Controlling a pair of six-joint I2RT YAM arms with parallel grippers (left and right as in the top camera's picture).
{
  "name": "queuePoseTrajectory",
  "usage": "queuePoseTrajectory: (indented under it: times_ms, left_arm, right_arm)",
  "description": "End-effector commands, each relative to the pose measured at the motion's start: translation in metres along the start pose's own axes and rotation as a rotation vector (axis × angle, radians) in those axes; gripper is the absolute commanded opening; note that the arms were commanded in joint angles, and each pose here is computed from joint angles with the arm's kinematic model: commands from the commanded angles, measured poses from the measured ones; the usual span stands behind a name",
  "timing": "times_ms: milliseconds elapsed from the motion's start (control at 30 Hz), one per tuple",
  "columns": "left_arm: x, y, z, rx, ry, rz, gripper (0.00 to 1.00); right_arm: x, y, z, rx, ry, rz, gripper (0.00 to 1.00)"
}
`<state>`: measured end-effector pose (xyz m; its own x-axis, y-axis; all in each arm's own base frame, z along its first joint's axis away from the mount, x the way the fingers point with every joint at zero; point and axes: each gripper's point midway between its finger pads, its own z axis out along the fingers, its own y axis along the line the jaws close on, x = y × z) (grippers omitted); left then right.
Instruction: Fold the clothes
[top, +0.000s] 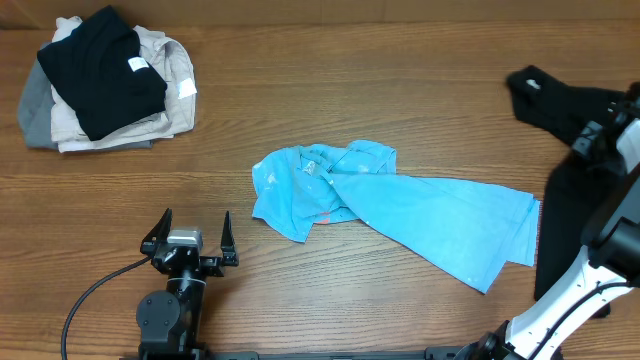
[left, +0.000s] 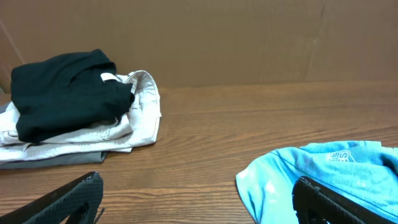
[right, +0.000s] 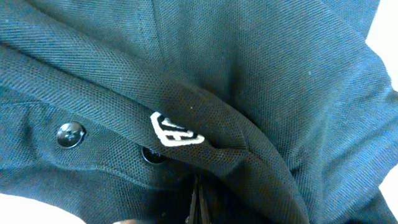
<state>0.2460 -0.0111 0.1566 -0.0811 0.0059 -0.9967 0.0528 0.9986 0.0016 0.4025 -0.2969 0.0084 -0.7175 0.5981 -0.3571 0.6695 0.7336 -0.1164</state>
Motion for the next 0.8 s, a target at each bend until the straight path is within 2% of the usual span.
queuePoseTrajectory:
  times_ms: [0,167,200,233,267,333,400,467,567,667,767]
  left_arm:
    - [0.001,0.003,0.000,-0.016,-0.004,0.019,1.00]
    - [0.001,0.003,0.000,-0.016,-0.004,0.019,1.00]
    - [0.001,0.003,0.000,-0.016,-0.004,0.019,1.00]
    - [0.001,0.003,0.000,-0.016,-0.004,0.019,1.00]
    - [0.001,0.003,0.000,-0.016,-0.004,0.019,1.00]
    - [0.001,0.003,0.000,-0.016,-0.004,0.019,1.00]
    - [0.001,0.003,0.000,-0.016,-0.004,0.019,1.00]
    - [0.001,0.003,0.000,-0.016,-0.004,0.019,1.00]
    - [0.001,0.003,0.000,-0.016,-0.004,0.019,1.00]
    - [0.001,0.003,0.000,-0.016,-0.004,0.019,1.00]
    - [0.001,0.003,0.000,-0.016,-0.004,0.019,1.00]
  right_arm:
    - [0.018,-0.044,0.022,0.171,0.066,0.073,0.07]
    - [-0.009,-0.054,-0.012,0.197,-0.023,0.236,0.08]
    - [-0.015,-0.055,-0.021,0.194,-0.042,0.259,0.13]
    - [-0.021,-0.055,-0.031,0.188,-0.062,0.278,0.23]
    - [-0.027,-0.055,-0.041,0.185,-0.083,0.299,0.27]
    - [-0.035,-0.056,-0.062,0.174,-0.119,0.336,0.27]
    - [-0.038,-0.058,-0.080,0.161,-0.141,0.394,0.35]
    - [-0.036,-0.053,-0.092,0.122,-0.135,0.434,0.35]
    - [-0.028,-0.036,-0.103,0.011,-0.083,0.477,0.34]
    - [-0.004,-0.023,-0.110,-0.048,0.030,0.567,0.22]
    - [0.028,-0.022,-0.112,-0.014,0.157,0.665,0.07]
